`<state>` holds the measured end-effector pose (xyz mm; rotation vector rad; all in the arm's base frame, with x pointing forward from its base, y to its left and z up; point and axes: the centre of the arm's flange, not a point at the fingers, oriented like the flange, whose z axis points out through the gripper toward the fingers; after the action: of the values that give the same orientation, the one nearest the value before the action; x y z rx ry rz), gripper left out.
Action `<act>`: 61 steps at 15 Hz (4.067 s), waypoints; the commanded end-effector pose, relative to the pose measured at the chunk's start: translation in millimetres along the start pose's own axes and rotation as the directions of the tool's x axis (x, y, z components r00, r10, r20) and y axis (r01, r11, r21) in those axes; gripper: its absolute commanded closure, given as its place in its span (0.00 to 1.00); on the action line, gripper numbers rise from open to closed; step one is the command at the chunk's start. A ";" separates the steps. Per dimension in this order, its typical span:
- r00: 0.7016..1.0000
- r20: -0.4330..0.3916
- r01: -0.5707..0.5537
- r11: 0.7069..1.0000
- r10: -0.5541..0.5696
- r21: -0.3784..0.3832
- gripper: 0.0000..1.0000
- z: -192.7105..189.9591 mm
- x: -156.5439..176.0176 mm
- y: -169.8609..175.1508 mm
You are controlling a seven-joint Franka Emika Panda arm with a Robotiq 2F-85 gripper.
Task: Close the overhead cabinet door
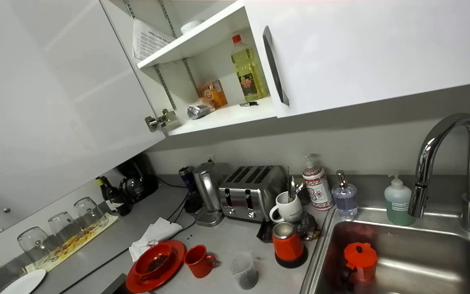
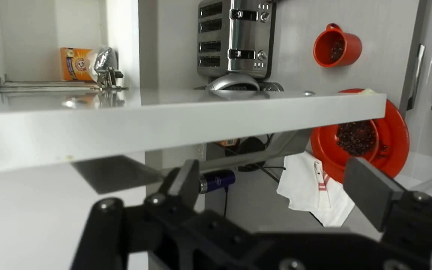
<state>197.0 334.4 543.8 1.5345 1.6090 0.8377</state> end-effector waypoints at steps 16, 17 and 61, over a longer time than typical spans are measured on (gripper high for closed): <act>0.890 0.074 -0.439 0.890 0.450 -0.124 0.00 2.3 -57.6 51.9; 0.878 0.076 -0.461 0.878 0.472 -0.130 0.00 2.2 -63.5 54.8; 0.283 -0.233 -0.957 0.291 0.930 -0.002 0.00 26.8 -305.3 63.0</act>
<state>275.7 15.8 637.0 2.3860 0.4287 1.7000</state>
